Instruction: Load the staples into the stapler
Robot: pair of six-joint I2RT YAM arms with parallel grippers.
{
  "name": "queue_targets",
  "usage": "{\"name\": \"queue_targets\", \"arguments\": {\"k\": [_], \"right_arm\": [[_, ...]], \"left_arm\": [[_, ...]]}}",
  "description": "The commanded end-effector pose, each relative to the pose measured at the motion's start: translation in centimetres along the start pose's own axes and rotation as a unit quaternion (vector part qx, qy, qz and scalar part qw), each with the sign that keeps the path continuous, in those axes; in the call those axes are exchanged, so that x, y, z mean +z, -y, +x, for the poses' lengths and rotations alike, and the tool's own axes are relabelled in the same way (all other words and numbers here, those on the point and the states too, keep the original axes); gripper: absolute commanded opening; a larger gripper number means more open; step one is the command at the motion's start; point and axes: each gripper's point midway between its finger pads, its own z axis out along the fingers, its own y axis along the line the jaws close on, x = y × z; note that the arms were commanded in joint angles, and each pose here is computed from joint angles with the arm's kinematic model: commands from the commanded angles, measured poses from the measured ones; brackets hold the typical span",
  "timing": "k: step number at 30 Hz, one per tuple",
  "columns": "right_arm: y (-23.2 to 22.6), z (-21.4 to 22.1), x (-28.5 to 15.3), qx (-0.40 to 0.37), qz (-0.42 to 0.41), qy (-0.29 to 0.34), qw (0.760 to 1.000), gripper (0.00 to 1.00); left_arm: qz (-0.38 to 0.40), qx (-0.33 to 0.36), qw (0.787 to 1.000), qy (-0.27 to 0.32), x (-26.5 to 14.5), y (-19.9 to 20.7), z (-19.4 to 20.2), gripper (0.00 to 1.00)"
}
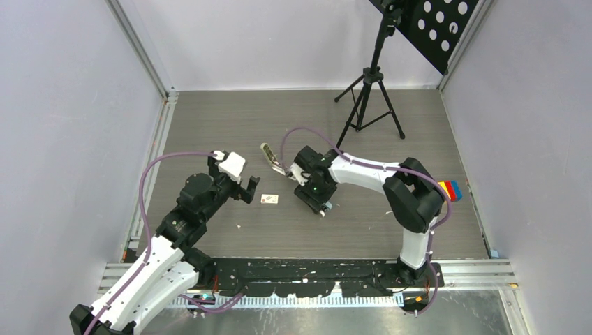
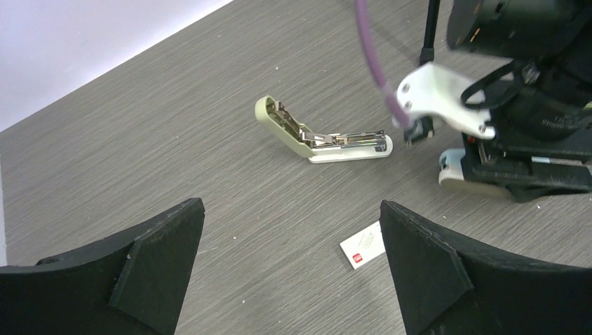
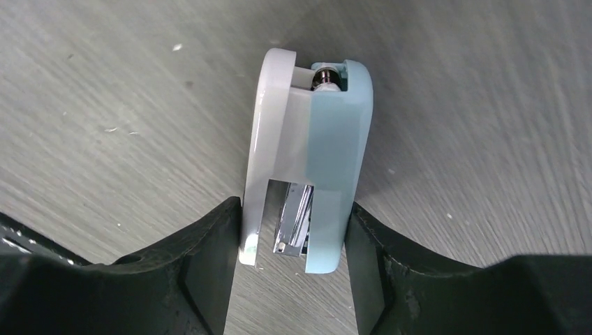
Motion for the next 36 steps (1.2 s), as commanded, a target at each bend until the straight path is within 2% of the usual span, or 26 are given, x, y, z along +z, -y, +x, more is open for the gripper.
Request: {"name": "queue_targets", "arguments": {"k": [1, 7, 18, 23, 28, 36], "right_arm": [[-2.1, 0.5, -0.1, -0.118, -0.057, -0.033, 0.991, 0.59], [-3.0, 1.3, -0.5, -0.175, -0.078, -0.032, 0.981, 0.64], [-2.3, -0.4, -3.3, -0.137, -0.043, 0.043, 0.989, 0.72], [-2.1, 1.5, -2.5, -0.115, -0.037, 0.029, 0.992, 0.71], [-2.2, 1.8, -1.7, -0.101, -0.029, 0.04, 0.994, 0.71], [-2.2, 1.0, -0.2, -0.105, -0.014, 0.052, 0.993, 0.68]], "left_arm": [[0.027, 0.008, 0.999, 0.029, -0.2, 0.6, -2.1, 1.0], [0.071, 0.012, 0.997, 0.027, 0.0, 2.2, -2.0, 1.0], [0.138, -0.003, 0.99, 0.005, 1.1, 4.5, -1.8, 1.0], [0.144, -0.027, 0.989, 0.001, 1.6, 4.9, -2.1, 1.0], [0.135, -0.068, 0.988, -0.016, 2.1, 4.9, -2.2, 1.0], [0.066, -0.138, 0.986, -0.067, 2.5, 2.6, -1.6, 1.0]]}}
